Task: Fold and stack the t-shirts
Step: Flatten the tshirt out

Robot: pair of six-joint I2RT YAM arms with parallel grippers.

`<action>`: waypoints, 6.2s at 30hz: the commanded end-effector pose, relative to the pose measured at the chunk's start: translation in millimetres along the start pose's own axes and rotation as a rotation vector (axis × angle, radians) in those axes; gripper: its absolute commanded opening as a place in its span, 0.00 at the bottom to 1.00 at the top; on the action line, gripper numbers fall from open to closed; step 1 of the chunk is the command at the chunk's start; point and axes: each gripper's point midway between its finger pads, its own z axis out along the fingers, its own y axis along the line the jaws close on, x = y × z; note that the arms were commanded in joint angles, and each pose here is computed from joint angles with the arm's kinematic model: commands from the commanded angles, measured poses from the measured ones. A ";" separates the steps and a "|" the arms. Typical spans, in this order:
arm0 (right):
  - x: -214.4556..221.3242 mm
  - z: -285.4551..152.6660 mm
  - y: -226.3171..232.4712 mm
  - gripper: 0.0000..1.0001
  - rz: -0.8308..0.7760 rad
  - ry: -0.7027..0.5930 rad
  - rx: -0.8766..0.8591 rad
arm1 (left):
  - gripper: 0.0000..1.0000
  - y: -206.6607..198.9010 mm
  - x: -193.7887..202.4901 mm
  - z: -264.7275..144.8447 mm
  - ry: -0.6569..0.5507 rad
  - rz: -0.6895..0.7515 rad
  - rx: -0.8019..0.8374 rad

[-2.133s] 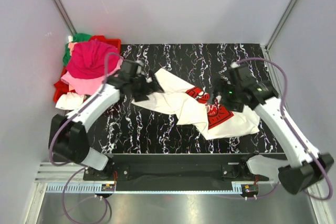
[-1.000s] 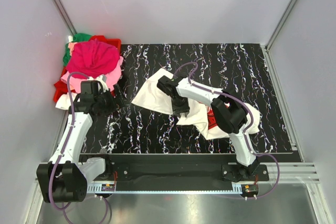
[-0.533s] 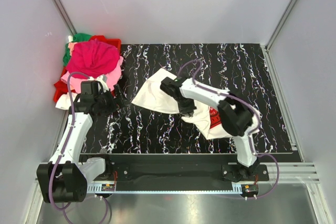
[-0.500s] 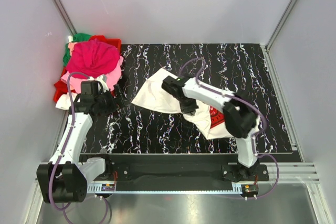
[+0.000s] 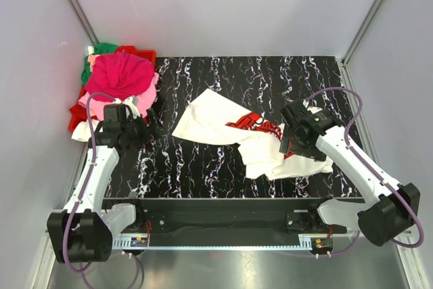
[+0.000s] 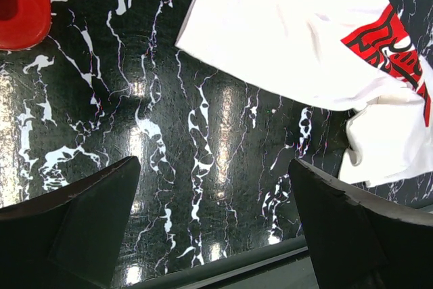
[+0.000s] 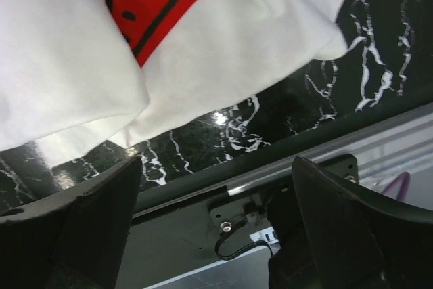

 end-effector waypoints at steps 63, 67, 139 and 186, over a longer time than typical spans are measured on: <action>16.1 -48.8 100.2 0.00 -0.047 -0.113 -0.344 | 0.85 -6.9 0.5 90.9 0.073 -0.056 -0.138; 19.2 -54.3 85.6 0.00 -0.033 -0.127 -0.354 | 0.84 4.3 12.2 118.0 0.122 -0.069 -0.204; -279.7 -376.1 -17.7 0.00 -0.082 -1.504 -0.143 | 0.00 -180.1 -218.4 -133.9 -0.495 0.028 0.173; -255.8 175.1 133.6 1.00 0.046 -0.036 -0.257 | 0.99 -44.7 -123.8 188.6 0.062 -0.044 -0.111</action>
